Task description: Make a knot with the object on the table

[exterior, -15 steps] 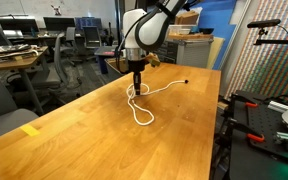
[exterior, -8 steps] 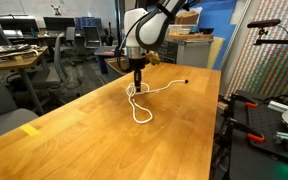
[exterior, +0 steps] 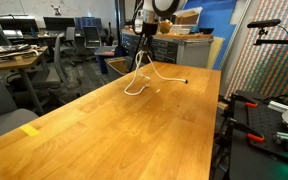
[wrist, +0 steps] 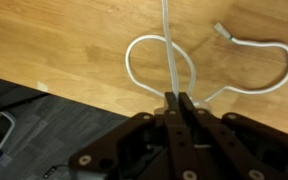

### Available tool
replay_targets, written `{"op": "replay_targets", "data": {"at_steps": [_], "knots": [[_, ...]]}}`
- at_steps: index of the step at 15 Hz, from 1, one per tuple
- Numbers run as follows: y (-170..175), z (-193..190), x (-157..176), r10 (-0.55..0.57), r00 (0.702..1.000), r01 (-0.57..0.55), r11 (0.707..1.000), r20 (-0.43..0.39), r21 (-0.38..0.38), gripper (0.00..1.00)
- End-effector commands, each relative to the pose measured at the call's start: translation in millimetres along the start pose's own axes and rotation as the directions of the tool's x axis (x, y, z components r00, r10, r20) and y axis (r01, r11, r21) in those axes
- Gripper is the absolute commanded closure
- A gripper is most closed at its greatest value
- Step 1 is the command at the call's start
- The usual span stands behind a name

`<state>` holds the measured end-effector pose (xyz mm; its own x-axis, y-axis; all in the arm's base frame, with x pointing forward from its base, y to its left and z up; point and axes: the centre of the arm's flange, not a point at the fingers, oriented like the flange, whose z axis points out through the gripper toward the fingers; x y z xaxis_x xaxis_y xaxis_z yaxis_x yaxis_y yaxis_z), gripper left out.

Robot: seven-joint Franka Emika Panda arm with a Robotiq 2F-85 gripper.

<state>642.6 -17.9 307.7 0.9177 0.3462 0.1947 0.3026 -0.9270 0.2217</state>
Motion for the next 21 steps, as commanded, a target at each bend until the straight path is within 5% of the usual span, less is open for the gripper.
{"op": "replay_targets", "data": {"at_steps": [1, 4, 8, 12, 19, 21], "knots": [[43, -81, -34, 0.179, 0.98, -0.178, 0.984, -0.087, 0.019, 0.93], [83, -142, -50, 0.324, 0.934, -0.321, 0.946, -0.153, 0.049, 0.93], [126, -230, -79, 0.502, 0.831, -0.491, 0.864, -0.24, 0.109, 0.94], [171, -311, -112, 0.656, 0.691, -0.642, 0.75, -0.303, 0.158, 0.94], [222, -366, -147, 0.848, 0.38, -0.833, 0.487, -0.37, 0.262, 0.94], [227, -357, -141, 0.862, 0.362, -0.852, 0.461, -0.356, 0.249, 0.93]]}}
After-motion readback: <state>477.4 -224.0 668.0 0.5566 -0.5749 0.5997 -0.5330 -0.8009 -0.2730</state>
